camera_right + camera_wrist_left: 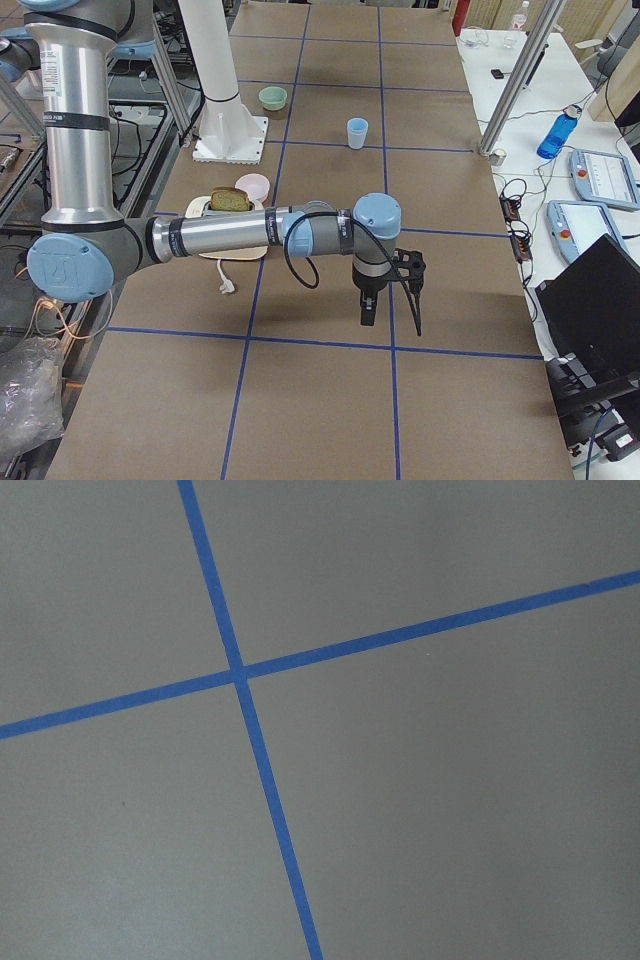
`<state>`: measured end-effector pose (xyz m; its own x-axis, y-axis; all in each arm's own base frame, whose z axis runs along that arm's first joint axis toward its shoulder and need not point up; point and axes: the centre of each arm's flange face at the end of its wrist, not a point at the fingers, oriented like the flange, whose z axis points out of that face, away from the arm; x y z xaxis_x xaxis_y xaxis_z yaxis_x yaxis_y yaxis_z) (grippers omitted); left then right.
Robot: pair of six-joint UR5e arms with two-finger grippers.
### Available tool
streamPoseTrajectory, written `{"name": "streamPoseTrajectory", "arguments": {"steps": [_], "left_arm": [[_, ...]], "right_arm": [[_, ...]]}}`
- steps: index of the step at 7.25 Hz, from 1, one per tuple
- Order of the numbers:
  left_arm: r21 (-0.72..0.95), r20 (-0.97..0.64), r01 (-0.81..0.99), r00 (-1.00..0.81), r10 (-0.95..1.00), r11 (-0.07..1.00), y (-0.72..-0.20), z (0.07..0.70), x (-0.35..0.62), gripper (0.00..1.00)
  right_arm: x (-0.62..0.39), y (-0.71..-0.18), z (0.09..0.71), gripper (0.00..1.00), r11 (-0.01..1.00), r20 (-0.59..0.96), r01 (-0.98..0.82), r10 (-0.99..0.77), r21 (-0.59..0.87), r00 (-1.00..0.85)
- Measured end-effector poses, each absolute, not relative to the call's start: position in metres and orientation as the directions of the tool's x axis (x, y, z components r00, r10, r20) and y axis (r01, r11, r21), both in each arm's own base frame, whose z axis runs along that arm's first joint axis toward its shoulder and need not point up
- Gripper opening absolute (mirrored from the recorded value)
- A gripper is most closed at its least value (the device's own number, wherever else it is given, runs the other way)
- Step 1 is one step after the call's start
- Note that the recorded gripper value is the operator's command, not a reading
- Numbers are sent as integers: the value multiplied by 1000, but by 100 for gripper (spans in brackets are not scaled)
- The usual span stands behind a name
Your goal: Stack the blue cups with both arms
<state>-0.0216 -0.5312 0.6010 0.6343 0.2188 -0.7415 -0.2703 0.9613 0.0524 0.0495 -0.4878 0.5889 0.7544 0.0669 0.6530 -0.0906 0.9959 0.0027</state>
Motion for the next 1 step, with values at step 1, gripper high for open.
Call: {"name": "streamPoseTrajectory", "arguments": {"steps": [1], "left_arm": [[47, -743, -269, 635, 214, 962, -528, 604, -22, 98]], "right_arm": [[50, -486, 588, 100, 996, 653, -91, 67, 4, 754]]}}
